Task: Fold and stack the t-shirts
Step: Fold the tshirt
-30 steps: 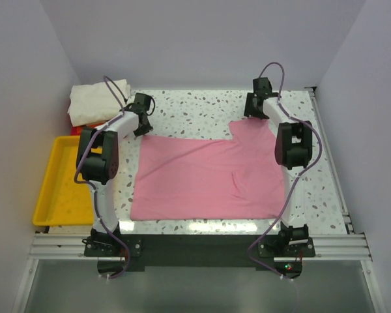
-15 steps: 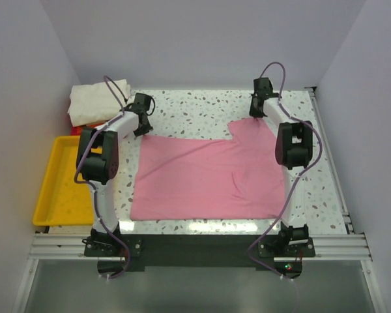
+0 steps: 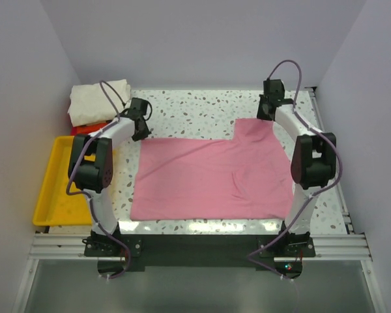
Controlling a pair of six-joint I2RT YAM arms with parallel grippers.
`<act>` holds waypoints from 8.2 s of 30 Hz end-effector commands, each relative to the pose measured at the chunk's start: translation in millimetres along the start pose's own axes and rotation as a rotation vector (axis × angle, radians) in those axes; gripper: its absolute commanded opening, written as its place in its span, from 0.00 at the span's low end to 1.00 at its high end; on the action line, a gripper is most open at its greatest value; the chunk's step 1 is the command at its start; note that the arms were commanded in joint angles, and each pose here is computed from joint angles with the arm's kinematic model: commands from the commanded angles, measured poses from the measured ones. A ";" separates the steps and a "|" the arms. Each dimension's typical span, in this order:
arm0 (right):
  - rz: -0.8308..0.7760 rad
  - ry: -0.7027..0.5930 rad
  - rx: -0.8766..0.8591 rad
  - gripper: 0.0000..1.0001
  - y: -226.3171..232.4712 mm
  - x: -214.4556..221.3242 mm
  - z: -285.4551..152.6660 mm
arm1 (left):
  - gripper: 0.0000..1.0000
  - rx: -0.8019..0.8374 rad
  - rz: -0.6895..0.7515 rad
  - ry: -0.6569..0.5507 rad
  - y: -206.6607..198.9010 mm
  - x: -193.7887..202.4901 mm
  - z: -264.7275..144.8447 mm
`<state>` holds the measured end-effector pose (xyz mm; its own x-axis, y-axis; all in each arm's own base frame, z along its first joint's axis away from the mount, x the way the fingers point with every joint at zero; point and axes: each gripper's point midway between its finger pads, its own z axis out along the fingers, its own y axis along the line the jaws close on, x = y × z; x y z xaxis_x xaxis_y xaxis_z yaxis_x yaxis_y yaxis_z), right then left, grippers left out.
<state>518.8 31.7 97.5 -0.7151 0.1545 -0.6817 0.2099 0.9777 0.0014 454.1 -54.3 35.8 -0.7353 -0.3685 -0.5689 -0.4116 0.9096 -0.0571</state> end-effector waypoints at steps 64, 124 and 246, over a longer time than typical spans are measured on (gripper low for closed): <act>0.214 0.202 -0.041 0.01 -74.3 227.3 -238.3 | 0.00 0.118 -0.202 -0.052 87.6 127.9 -105.9; -0.001 0.348 -0.217 0.04 -12.9 251.0 -163.1 | 1.00 0.224 -0.010 0.051 20.7 157.3 -107.1; -0.053 0.016 -0.775 0.99 260.3 -40.9 -26.6 | 1.00 0.670 0.363 0.281 -128.0 329.3 -267.3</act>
<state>591.7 273.4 55.3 -0.7890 0.1141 -0.6037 -0.2401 0.8472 0.4739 110.4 -339.0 43.0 -0.9405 0.0227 -0.3390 0.1810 0.8779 -0.4434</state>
